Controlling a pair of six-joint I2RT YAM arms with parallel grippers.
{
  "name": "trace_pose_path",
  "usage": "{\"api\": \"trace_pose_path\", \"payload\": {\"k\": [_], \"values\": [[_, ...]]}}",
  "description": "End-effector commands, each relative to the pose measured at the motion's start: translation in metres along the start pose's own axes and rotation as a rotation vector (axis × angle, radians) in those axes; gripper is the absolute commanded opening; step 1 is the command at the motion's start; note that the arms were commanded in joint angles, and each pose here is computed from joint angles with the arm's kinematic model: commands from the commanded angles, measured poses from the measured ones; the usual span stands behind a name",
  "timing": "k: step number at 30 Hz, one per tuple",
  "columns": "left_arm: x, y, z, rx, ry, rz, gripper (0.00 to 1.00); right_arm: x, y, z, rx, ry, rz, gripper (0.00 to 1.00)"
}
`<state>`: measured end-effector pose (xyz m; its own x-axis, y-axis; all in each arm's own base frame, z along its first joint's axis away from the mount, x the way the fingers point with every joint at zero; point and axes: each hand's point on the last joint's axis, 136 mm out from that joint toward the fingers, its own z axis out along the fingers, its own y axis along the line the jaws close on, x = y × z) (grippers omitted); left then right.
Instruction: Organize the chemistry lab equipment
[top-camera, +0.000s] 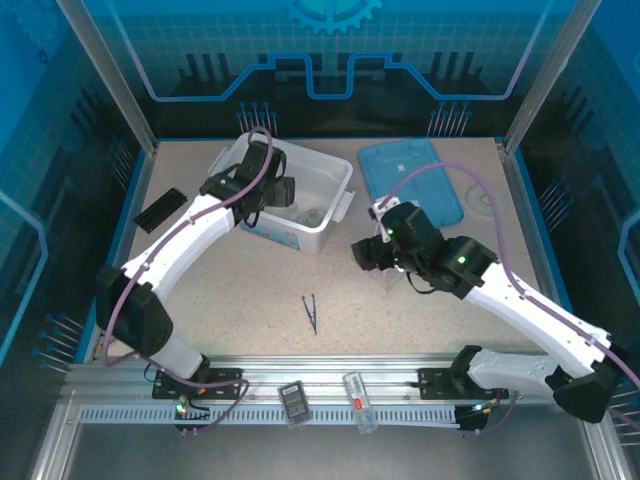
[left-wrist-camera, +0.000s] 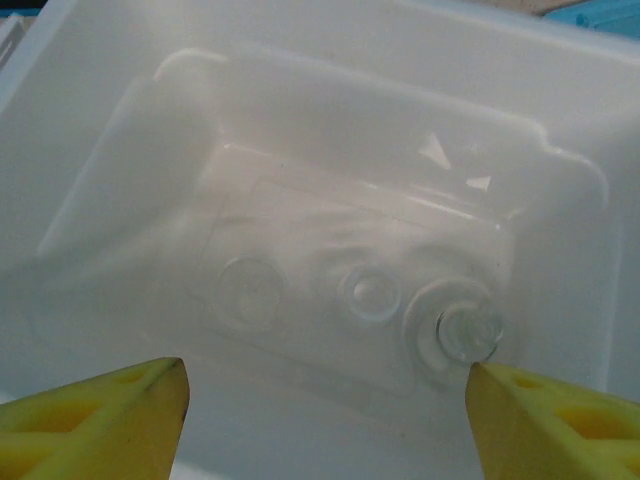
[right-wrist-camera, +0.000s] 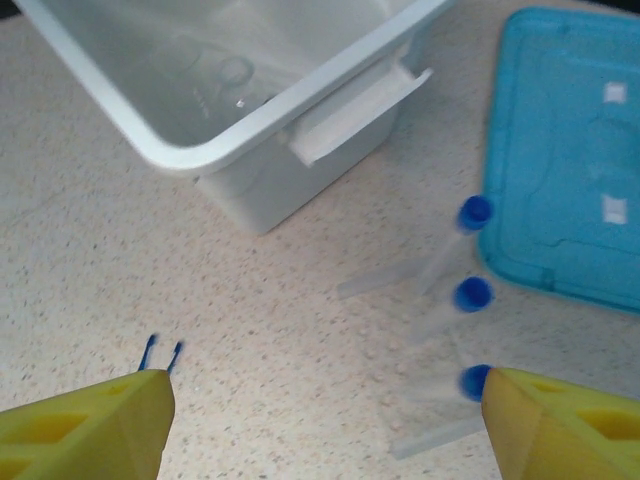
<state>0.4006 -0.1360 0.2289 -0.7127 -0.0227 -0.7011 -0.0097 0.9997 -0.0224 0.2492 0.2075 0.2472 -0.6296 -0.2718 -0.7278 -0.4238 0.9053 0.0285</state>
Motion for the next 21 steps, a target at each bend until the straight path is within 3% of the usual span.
{"api": "trace_pose_path", "payload": {"k": [1,12,21], "values": [[0.012,0.010,-0.013,-0.026,-0.062,-0.034,0.74,0.001,0.017,0.009,-0.021,0.018,0.035,0.81],[0.072,0.031,-0.045,-0.037,-0.149,-0.085,0.74,0.042,0.100,0.058,-0.143,0.184,0.001,0.80],[0.114,0.047,-0.042,-0.062,-0.131,-0.130,0.73,0.080,0.131,0.100,-0.105,0.321,-0.023,0.78]]}}
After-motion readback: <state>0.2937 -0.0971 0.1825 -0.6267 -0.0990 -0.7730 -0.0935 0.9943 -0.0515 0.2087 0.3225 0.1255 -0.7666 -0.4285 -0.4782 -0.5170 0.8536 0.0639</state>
